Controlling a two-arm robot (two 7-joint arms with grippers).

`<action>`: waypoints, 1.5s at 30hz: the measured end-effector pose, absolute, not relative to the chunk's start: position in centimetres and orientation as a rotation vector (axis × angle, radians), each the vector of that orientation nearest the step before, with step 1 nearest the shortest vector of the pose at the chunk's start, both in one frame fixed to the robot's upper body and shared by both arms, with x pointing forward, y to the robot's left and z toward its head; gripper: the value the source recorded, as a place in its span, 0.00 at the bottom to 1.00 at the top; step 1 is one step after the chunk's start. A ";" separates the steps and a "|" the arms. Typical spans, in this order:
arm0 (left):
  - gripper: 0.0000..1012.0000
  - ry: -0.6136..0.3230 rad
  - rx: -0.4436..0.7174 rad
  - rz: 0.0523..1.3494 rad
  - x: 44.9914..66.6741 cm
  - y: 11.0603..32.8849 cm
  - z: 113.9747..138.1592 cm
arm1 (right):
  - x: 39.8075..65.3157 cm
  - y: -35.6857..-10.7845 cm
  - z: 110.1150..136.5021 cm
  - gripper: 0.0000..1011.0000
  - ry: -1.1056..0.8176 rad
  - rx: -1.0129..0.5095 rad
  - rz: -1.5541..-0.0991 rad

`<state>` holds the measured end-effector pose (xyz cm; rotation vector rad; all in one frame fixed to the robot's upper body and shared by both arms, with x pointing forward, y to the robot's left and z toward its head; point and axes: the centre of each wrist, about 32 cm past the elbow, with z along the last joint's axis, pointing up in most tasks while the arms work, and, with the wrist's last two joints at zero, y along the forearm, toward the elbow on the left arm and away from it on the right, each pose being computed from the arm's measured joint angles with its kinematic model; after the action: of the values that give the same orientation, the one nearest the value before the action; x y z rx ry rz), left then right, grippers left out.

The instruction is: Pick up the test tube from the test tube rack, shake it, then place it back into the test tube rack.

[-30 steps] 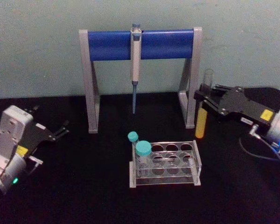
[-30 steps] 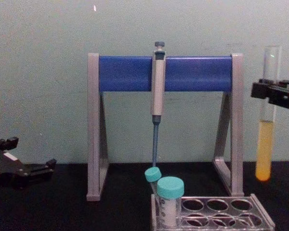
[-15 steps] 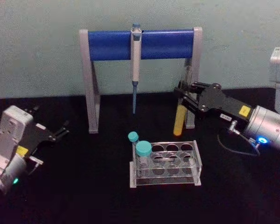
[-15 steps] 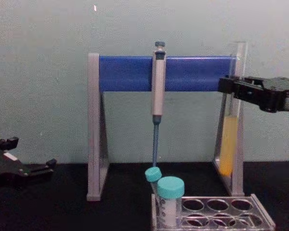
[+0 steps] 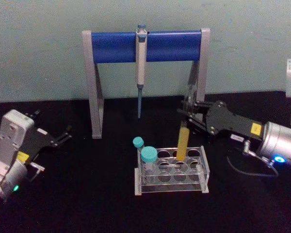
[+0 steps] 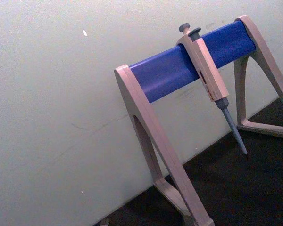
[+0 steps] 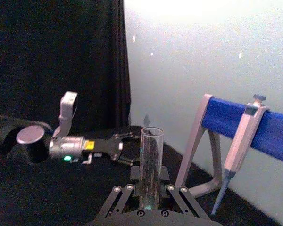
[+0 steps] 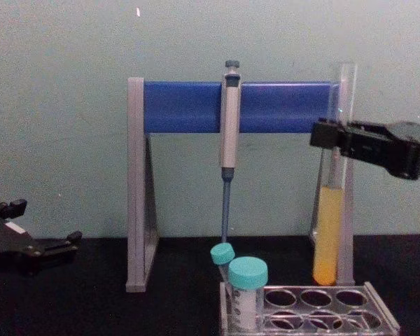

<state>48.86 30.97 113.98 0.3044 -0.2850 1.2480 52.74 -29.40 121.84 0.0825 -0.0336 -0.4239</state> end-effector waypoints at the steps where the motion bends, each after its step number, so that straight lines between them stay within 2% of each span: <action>1: 0.99 -0.285 0.304 1.248 48.9 31.0 114.0 | 52.4 -29.7 121.9 0.23 -0.030 0.069 -0.420; 7: 0.99 -0.285 0.304 1.248 48.9 31.0 114.0 | 51.3 -31.2 122.0 0.23 -0.022 0.019 -0.448; 15: 0.99 -0.285 0.304 1.248 48.9 31.0 114.0 | 50.3 -33.3 122.4 0.23 -0.031 -0.010 -0.589; 20: 0.99 -0.285 0.305 1.248 48.9 31.0 114.0 | 50.4 -33.4 122.7 0.23 -0.056 -0.036 -0.675; 26: 0.99 -0.285 0.304 1.248 48.9 31.0 114.0 | 51.7 -33.0 122.6 0.23 -0.074 -0.015 -0.738; 35: 0.99 -0.285 0.304 1.248 48.9 31.0 114.0 | 54.2 -31.9 121.8 0.23 -0.051 0.074 -0.715; 45: 0.99 -0.285 0.304 1.248 48.9 31.0 114.0 | 54.6 -30.6 121.9 0.23 -0.035 0.130 -0.609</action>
<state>48.86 30.97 113.98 0.3044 -0.2850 1.2480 54.60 -30.62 121.88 0.1298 -0.0350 -0.6091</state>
